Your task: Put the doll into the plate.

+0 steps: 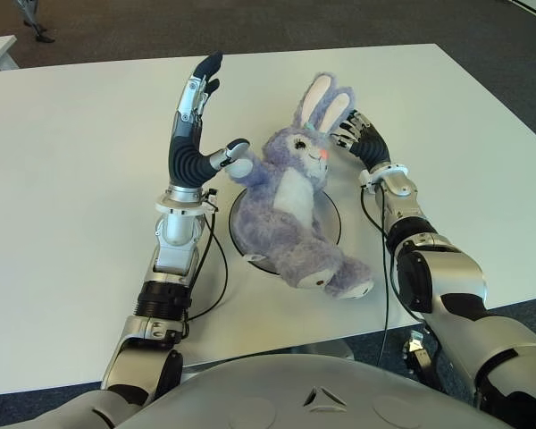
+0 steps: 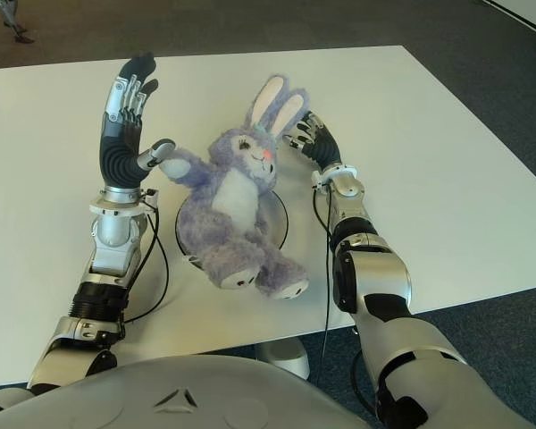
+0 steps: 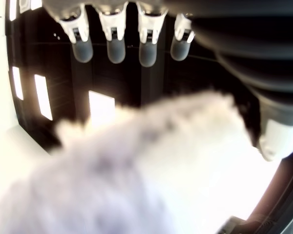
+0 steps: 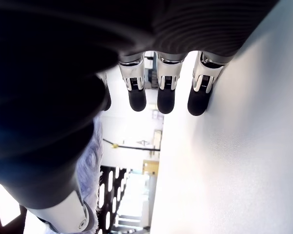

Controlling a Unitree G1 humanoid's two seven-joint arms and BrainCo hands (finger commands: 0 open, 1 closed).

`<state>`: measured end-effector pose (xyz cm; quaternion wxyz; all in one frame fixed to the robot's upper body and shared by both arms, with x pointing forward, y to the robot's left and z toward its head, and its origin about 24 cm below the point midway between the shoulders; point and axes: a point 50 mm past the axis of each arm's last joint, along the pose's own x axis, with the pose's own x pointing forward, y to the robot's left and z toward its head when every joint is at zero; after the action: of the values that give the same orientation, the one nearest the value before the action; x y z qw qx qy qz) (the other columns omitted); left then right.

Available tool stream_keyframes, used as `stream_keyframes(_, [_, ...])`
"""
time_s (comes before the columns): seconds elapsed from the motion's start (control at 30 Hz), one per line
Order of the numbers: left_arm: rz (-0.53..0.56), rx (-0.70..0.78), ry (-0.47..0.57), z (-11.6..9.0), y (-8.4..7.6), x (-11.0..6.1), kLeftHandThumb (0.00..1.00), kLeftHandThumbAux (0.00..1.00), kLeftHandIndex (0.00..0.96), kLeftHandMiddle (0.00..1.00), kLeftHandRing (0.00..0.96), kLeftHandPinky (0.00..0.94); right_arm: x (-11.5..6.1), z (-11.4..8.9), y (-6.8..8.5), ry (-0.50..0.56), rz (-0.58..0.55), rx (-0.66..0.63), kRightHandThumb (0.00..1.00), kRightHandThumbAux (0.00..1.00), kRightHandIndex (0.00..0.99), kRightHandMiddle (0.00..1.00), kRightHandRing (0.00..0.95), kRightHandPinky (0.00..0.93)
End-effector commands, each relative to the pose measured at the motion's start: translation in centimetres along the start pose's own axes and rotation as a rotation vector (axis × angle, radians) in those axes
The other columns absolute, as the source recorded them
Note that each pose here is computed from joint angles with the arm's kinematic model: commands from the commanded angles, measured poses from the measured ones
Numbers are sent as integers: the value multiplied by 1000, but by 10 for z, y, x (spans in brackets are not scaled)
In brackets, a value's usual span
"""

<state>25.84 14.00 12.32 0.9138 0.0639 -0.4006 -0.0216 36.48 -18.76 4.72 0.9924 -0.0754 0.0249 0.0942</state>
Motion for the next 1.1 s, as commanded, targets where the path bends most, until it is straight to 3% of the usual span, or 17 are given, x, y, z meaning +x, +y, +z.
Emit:
stream_keyframes(0.03, [20,3,60,-7,11,-11,72,506,43,109,84,104,-37,-71,16,283,15,69,265,795,34,51,64,83])
stream_keyframes(0.63, [183,-34,178,-11,28,-11,63,453,60,121,92,82,-37,-72,15,290,11,73,258,788,33,53,68,90])
stream_keyframes(1.1, [202,-16,217,-20,33,-8,44,452,73,124,102,111,-38,-72,15,291,8,75,308,787,39,68,84,108])
